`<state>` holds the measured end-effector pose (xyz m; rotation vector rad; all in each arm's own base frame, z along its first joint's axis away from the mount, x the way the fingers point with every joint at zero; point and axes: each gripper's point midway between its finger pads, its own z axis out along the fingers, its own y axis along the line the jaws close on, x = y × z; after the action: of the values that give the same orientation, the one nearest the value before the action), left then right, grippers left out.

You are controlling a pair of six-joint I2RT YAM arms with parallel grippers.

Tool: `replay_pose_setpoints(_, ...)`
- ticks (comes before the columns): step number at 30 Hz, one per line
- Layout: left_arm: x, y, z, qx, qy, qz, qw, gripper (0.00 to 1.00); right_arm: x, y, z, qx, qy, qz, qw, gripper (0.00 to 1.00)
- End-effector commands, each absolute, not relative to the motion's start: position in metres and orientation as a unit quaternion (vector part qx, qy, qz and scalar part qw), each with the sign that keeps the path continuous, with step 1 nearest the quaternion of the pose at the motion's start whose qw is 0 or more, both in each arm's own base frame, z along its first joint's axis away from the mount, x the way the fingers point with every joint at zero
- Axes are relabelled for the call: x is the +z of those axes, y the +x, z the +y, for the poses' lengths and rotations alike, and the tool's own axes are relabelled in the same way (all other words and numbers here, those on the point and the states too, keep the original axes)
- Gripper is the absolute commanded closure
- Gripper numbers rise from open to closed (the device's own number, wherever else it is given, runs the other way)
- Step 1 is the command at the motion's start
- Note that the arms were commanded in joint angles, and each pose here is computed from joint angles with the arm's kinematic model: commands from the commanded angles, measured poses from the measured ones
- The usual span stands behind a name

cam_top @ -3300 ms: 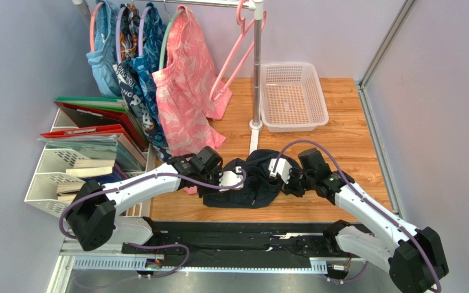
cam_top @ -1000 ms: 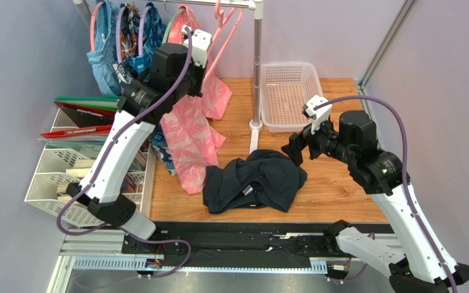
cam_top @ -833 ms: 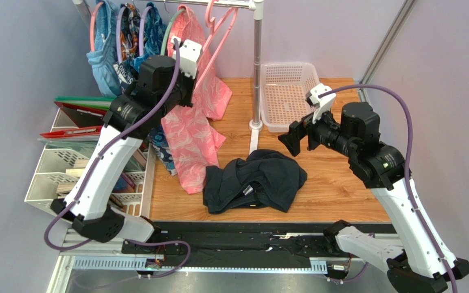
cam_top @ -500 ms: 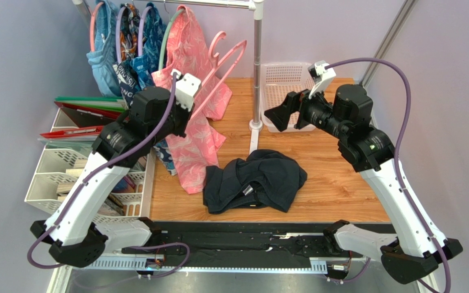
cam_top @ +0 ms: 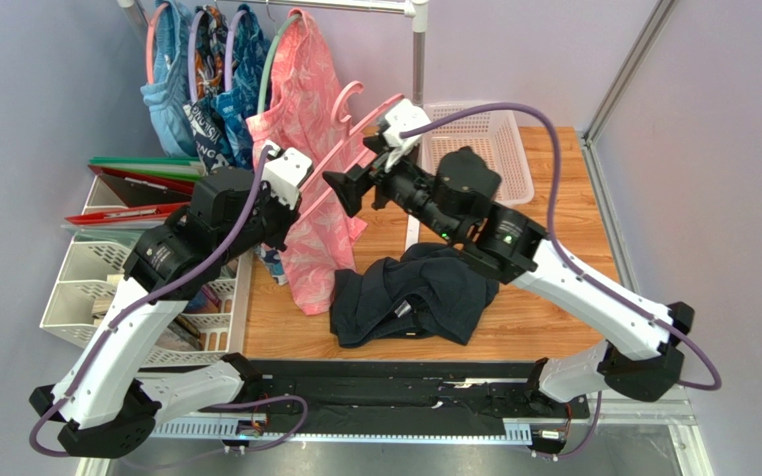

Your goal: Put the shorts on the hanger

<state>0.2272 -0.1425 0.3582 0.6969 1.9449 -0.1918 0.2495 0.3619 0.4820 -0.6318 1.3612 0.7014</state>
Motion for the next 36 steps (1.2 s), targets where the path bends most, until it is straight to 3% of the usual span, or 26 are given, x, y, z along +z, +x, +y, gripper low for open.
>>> replay_pose_setpoints(1,0.360,0.224,-0.141,-0.082,0.293,0.802,0.514,1.00,0.501,0.288,0.349,0.232,-0.188,0.608,0.736,0.12)
replay_pose_setpoints(8,0.356,0.222,-0.144,-0.089,0.299,0.803,0.508,1.00,0.501,0.322,0.356,0.189,-0.111,0.612,0.760,0.16)
replay_pose_setpoints(11,0.355,0.220,-0.146,-0.094,0.302,0.803,0.505,1.00,0.498,0.328,0.366,0.188,-0.114,0.611,0.760,0.24)
replay_pose_setpoints(14,0.354,0.216,-0.146,-0.099,0.306,0.802,0.504,1.00,0.496,0.333,0.366,0.188,-0.112,0.613,0.759,0.52)
replay_pose_setpoints(15,0.355,0.214,-0.145,-0.102,0.309,0.799,0.506,1.00,0.496,0.335,0.364,0.190,-0.108,0.615,0.757,0.77)
replay_pose_setpoints(17,0.354,0.209,-0.145,-0.107,0.313,0.797,0.505,1.00,0.497,0.334,0.362,0.195,-0.109,0.616,0.755,0.98)
replay_pose_setpoints(18,0.353,0.208,-0.146,-0.111,0.318,0.796,0.503,0.94,0.499,0.333,0.358,0.200,-0.108,0.615,0.755,1.00)
replay_pose_setpoints(19,0.354,0.205,-0.147,-0.117,0.325,0.792,0.503,0.78,0.500,0.332,0.358,0.205,-0.113,0.614,0.754,1.00)
replay_pose_setpoints(21,0.359,0.196,-0.150,-0.132,0.344,0.781,0.505,0.63,0.505,0.325,0.352,0.225,-0.127,0.607,0.751,1.00)
replay_pose_setpoints(22,0.366,0.191,-0.151,-0.143,0.353,0.771,0.511,0.46,0.506,0.318,0.355,0.242,-0.148,0.602,0.747,1.00)
replay_pose_setpoints(24,0.375,0.178,-0.150,-0.158,0.376,0.749,0.523,0.26,0.507,0.312,0.347,0.257,-0.161,0.595,0.744,1.00)
replay_pose_setpoints(25,0.375,0.172,-0.151,-0.166,0.389,0.739,0.524,0.05,0.501,0.299,0.344,0.276,-0.187,0.596,0.731,1.00)
replay_pose_setpoints(26,0.382,0.157,-0.153,-0.190,0.410,0.717,0.531,0.01,0.499,0.294,0.340,0.282,-0.195,0.595,0.727,1.00)
replay_pose_setpoints(36,0.404,0.085,-0.167,-0.302,0.517,0.587,0.545,0.01,0.487,0.239,0.289,0.314,-0.289,0.566,0.705,1.00)
